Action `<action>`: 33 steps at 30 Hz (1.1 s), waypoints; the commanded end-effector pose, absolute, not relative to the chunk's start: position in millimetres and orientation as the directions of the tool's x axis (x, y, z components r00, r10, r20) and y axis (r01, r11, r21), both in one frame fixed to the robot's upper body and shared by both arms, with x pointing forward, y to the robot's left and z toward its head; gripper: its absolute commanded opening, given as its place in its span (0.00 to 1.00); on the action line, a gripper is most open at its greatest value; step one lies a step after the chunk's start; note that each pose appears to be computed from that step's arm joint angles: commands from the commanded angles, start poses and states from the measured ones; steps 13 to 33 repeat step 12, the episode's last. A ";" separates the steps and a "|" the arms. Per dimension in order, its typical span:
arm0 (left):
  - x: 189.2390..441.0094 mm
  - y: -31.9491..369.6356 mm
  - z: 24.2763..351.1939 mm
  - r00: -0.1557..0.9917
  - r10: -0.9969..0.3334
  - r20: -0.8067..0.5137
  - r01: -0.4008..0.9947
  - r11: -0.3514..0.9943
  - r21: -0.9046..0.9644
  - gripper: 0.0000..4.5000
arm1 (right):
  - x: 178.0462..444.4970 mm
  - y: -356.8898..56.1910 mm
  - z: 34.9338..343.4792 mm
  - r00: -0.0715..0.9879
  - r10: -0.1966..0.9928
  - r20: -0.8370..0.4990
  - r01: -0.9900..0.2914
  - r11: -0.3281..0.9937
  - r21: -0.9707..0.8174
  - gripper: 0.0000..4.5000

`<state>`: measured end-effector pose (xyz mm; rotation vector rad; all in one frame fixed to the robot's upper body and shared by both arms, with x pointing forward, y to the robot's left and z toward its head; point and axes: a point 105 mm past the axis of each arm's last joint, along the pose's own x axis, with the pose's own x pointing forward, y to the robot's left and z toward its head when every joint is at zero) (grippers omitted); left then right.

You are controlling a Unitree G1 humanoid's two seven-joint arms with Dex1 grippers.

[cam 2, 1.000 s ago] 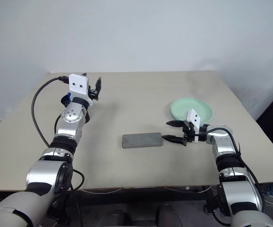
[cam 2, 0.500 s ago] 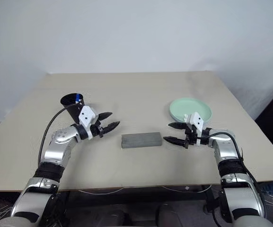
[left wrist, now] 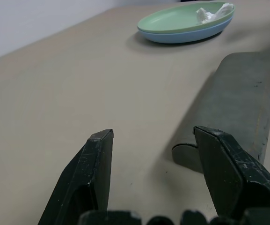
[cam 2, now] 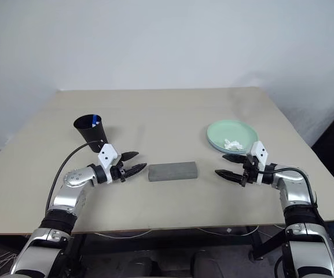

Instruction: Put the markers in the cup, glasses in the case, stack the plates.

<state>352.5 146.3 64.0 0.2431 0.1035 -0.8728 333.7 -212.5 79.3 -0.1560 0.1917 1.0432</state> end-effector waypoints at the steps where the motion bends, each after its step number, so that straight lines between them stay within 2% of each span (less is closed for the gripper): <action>1: 358.1 138.9 83.2 0.644 -0.752 -0.137 0.761 0.614 0.210 0.63 | 338.5 -226.6 97.9 0.537 0.821 -0.192 -0.843 0.532 -0.084 0.84; 12: 344.7 130.4 75.5 0.638 -0.759 -0.127 0.767 0.614 0.184 0.63 | 331.3 -229.3 90.5 0.544 0.812 -0.210 -0.837 0.543 -0.067 0.84; 33: 344.7 130.4 75.5 0.638 -0.759 -0.127 0.767 0.614 0.184 0.63 | 331.3 -229.3 90.5 0.544 0.812 -0.210 -0.837 0.543 -0.067 0.84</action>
